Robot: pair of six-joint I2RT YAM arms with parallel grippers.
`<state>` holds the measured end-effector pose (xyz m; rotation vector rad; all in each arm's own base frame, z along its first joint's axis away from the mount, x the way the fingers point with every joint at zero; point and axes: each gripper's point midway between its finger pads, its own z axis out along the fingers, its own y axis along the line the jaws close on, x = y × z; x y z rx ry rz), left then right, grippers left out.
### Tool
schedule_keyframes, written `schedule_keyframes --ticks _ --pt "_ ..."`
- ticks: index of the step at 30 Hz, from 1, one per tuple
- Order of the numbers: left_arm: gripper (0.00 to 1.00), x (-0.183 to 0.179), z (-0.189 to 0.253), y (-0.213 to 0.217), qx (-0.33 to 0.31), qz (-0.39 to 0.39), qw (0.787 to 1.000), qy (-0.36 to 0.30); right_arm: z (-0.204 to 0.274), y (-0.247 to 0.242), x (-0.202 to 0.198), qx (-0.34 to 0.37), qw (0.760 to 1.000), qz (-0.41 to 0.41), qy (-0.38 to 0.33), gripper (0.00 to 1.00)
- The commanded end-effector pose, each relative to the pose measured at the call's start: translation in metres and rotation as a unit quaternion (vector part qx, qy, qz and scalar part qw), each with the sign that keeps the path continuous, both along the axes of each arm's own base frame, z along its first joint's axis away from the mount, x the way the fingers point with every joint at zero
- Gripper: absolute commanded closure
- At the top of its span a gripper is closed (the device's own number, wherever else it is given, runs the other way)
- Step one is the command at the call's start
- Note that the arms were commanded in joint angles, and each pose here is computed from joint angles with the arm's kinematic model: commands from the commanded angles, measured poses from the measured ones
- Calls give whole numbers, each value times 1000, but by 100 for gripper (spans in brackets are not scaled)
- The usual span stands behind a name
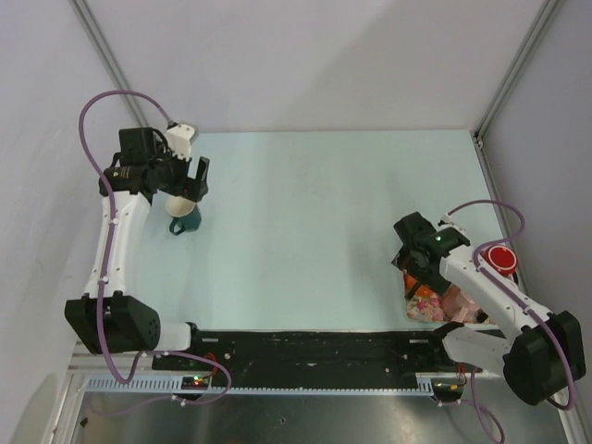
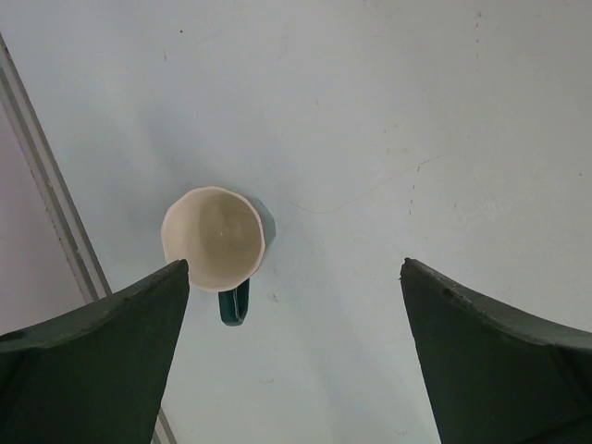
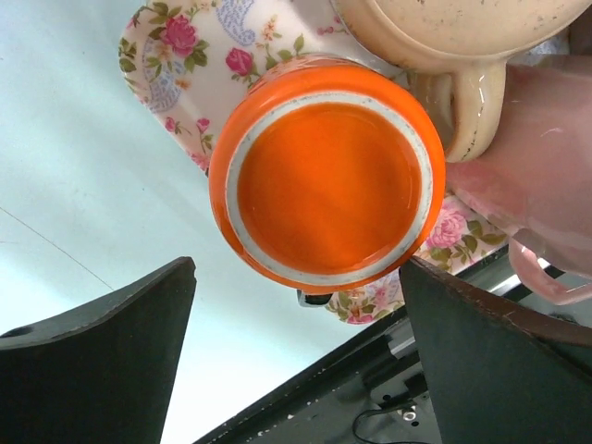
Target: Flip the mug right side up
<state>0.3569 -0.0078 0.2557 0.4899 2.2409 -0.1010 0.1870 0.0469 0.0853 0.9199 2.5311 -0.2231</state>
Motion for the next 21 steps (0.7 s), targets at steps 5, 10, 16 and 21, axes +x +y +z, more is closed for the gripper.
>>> schedule_keyframes --ticks 5,10,16,21 --pt "0 -4 25 -8 -11 -15 999 -29 3 -1 -19 -25 999 -10 21 1" --pt "0 -4 27 -11 -18 -21 999 -31 -11 8 -23 -43 998 -22 29 27" --pt "0 -8 29 -13 -21 -27 999 -33 -16 -1 -15 -85 995 -42 16 41" --pt "0 -10 29 -15 -24 -30 999 -33 -23 -9 -9 -113 992 -52 10 50"
